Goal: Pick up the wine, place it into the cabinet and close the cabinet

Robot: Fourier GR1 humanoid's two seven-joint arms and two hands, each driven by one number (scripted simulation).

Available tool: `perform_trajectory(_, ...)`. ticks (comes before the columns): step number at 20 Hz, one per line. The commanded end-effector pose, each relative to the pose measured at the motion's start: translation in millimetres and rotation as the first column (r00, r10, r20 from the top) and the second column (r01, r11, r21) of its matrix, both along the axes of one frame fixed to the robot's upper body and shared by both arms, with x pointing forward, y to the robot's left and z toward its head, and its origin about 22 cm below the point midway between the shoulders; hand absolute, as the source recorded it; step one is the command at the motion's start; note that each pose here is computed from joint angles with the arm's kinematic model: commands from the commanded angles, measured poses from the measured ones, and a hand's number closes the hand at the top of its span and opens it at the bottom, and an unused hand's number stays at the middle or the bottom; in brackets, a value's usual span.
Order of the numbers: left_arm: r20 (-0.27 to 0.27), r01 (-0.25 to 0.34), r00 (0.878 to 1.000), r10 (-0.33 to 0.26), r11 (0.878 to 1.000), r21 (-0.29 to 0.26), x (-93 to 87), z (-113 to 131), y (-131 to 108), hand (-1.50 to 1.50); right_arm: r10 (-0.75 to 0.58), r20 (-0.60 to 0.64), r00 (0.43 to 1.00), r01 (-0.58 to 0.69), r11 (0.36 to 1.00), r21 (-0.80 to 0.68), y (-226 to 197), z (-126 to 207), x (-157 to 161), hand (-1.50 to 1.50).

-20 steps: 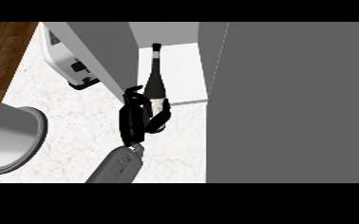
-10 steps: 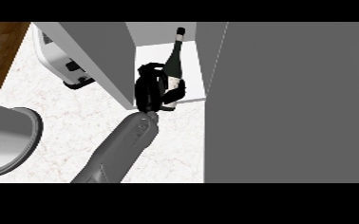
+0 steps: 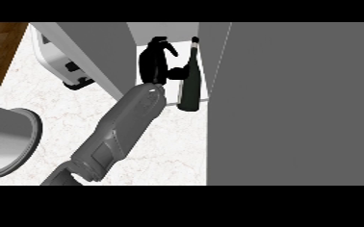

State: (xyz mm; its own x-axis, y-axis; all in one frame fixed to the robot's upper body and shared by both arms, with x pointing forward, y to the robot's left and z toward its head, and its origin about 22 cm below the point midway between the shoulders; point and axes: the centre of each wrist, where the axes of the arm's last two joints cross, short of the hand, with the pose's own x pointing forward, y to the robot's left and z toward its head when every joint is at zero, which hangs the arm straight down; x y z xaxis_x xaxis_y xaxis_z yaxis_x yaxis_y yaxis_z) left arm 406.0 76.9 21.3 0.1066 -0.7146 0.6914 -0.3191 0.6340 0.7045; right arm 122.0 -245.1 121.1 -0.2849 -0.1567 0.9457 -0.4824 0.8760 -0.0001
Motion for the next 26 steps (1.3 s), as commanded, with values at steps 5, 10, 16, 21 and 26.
perform_trajectory(5,-0.042,-0.026,0.999,0.030,0.995,0.100,7.6,-9,13,-1.50,0.024,0.008,1.000,-0.024,0.999,0.031,-4,10,-12,-1.50)
perform_trajectory(10,-0.044,-0.050,0.998,0.053,0.996,0.070,7.2,-12,16,-1.50,0.056,0.007,0.998,-0.057,0.997,0.048,2,10,-9,-1.50)
perform_trajectory(16,0.038,-0.012,0.999,0.013,0.999,-0.030,8.3,-5,14,-1.50,0.034,0.012,0.999,-0.035,0.997,0.063,-2,14,-14,-1.50)
perform_trajectory(21,0.083,0.038,0.996,-0.026,0.989,-0.142,7.8,0,13,-1.50,0.046,0.015,0.999,-0.047,0.998,0.042,-4,8,-2,-1.50)
perform_trajectory(26,0.164,0.082,0.985,-0.046,0.972,-0.222,9.8,10,11,-1.50,0.017,0.002,1.000,-0.017,0.998,0.062,-3,16,-16,-1.50)
